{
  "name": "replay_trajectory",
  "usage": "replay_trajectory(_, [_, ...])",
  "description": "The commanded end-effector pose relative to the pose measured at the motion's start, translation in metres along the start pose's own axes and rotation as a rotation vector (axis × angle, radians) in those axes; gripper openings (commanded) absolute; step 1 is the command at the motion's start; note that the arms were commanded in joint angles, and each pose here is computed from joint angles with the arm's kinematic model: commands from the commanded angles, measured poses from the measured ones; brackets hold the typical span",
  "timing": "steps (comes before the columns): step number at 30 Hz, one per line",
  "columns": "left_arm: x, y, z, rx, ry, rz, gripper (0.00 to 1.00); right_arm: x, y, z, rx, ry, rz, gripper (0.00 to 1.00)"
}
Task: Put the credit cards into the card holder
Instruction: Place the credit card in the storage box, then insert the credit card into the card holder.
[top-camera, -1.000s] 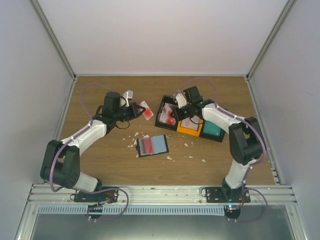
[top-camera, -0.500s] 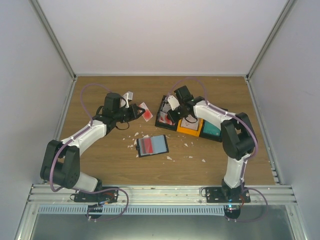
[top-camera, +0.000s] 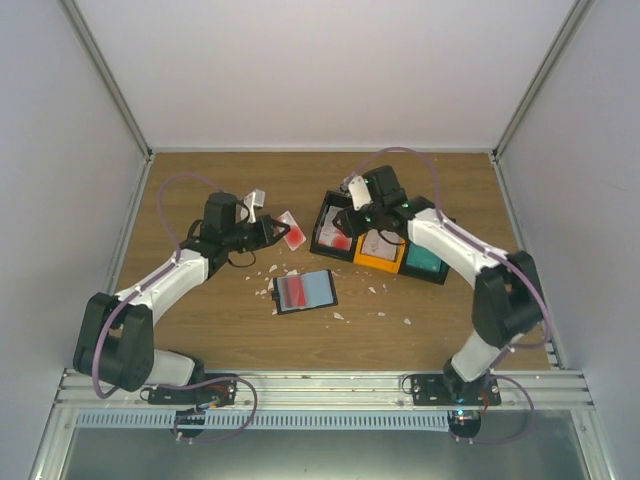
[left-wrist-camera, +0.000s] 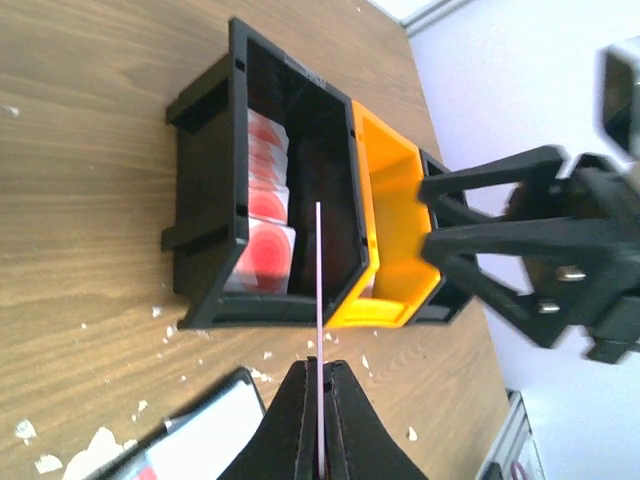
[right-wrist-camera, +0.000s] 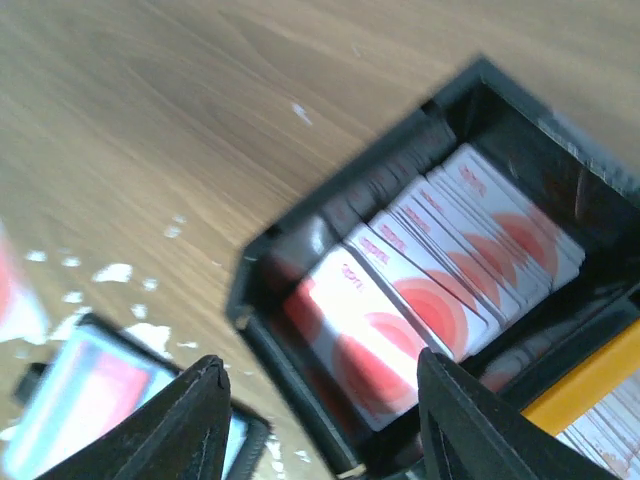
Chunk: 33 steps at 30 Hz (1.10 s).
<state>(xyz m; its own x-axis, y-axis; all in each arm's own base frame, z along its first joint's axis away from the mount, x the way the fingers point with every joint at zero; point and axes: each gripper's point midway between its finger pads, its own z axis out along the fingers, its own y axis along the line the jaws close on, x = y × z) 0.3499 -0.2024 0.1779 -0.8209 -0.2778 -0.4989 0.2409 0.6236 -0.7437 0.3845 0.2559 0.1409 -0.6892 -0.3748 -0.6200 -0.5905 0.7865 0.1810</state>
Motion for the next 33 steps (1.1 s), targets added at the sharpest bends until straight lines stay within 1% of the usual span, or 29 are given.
replay_trajectory(1, [0.015,-0.025,-0.008,0.127,0.023,0.057,0.00,-0.025,0.042,-0.043,-0.186,-0.208,0.082,0.55])
replay_trajectory(4, [0.033,-0.036,-0.012,0.222,0.069,0.041,0.00,-0.020,0.075,-0.071,-0.383,-0.312,0.130,0.60])
replay_trajectory(7, [0.055,-0.057,-0.021,0.373,0.142,0.044,0.00,-0.004,0.100,-0.086,-0.559,-0.353,0.179,0.65])
replay_trajectory(10, [0.067,-0.070,-0.030,0.434,0.161,0.078,0.00,0.014,0.121,-0.088,-0.690,-0.338,0.217,0.68])
replay_trajectory(13, [0.073,-0.080,-0.040,0.466,0.159,0.116,0.00,0.027,0.135,-0.082,-0.735,-0.308,0.230,0.68])
replay_trajectory(16, [0.079,-0.090,-0.048,0.505,0.176,0.140,0.00,0.033,0.155,-0.085,-0.824,-0.285,0.210,0.65])
replay_trajectory(18, [0.083,-0.092,-0.050,0.512,0.189,0.140,0.00,0.034,0.169,-0.091,-0.889,-0.284,0.188,0.60])
replay_trajectory(20, [0.084,-0.092,-0.051,0.509,0.193,0.137,0.00,0.035,0.178,-0.097,-0.939,-0.287,0.184,0.51])
replay_trajectory(22, [0.084,-0.093,-0.053,0.511,0.190,0.140,0.00,0.036,0.183,-0.101,-0.970,-0.292,0.190,0.38])
replay_trajectory(24, [0.083,-0.096,-0.056,0.512,0.185,0.143,0.01,0.036,0.185,-0.102,-0.980,-0.295,0.204,0.19])
replay_trajectory(25, [0.083,-0.097,-0.056,0.512,0.183,0.143,0.05,0.035,0.186,-0.102,-0.981,-0.301,0.214,0.12])
replay_trajectory(26, [0.082,-0.098,-0.058,0.510,0.177,0.146,0.11,0.035,0.185,-0.102,-0.979,-0.305,0.228,0.05])
replay_trajectory(27, [0.082,-0.097,-0.058,0.504,0.173,0.142,0.17,0.033,0.184,-0.101,-0.970,-0.314,0.248,0.01])
replay_trajectory(29, [0.083,-0.096,-0.059,0.496,0.164,0.143,0.25,0.029,0.179,-0.100,-0.950,-0.332,0.301,0.00])
replay_trajectory(31, [0.084,-0.094,-0.059,0.487,0.158,0.137,0.26,0.024,0.176,-0.101,-0.953,-0.350,0.346,0.00])
replay_trajectory(33, [0.087,-0.091,-0.058,0.485,0.161,0.127,0.25,0.021,0.174,-0.102,-0.967,-0.371,0.386,0.01])
